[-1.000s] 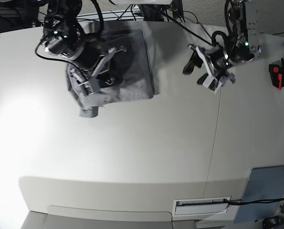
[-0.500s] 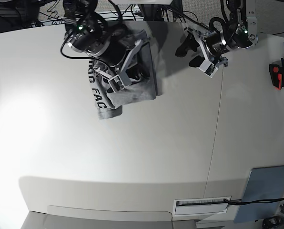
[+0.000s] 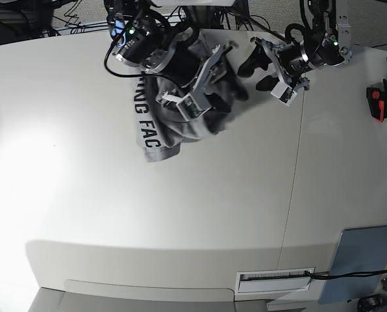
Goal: Fold the T-shirt properly
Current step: 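Flip the folded bundle over with both grippers, exposing the printed text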
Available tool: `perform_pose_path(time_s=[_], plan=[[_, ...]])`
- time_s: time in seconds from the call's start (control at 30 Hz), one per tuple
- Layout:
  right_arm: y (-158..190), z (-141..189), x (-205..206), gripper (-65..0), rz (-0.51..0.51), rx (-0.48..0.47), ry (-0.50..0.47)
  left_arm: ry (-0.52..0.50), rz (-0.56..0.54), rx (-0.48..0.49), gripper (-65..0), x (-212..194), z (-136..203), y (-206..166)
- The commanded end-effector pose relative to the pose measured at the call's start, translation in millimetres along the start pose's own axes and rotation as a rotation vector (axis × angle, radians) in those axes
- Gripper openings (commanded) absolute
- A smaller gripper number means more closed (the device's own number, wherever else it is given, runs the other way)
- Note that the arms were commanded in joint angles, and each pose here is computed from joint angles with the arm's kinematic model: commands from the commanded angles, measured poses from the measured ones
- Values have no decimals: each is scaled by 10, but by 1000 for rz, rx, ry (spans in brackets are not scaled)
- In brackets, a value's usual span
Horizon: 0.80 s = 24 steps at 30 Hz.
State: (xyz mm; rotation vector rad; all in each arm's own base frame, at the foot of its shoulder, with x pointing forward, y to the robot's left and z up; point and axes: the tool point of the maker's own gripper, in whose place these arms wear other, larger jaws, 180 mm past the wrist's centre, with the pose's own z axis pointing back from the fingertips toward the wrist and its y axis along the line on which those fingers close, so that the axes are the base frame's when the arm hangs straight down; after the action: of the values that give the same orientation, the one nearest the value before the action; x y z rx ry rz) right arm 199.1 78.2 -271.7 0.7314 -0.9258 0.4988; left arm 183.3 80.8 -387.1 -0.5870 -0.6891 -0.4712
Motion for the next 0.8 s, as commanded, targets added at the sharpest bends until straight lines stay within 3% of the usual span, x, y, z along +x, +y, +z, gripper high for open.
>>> perform_pose_path(time_s=[0.0, 0.1, 0.23, 0.33, 0.5, 0.63, 0.77], plan=[[120, 11, 139, -377, 5, 49, -55, -37, -11, -9, -307, 103, 31, -13], [285, 23, 173, -377, 21, 135, -74, -39, -12, -9, -307, 107, 32, -10], [180, 64, 200, -377, 77, 81, -54, -63, -7, -20, -307, 173, 34, -29], [-153, 198, 233, -377, 153, -79, -19, -110, -31, -34, -307, 335, 80, -99], [-927, 658, 356, -377, 152, -408, -26, -189, -126, -31, -307, 672, 201, -226], [-1512, 1134, 200, -377, 188, -622, 76, -249, -187, -56, -307, 939, 192, -358], [-1945, 1696, 84, -377, 230, -801, 169, -262, -247, -163, -307, 1074, 11, -691]])
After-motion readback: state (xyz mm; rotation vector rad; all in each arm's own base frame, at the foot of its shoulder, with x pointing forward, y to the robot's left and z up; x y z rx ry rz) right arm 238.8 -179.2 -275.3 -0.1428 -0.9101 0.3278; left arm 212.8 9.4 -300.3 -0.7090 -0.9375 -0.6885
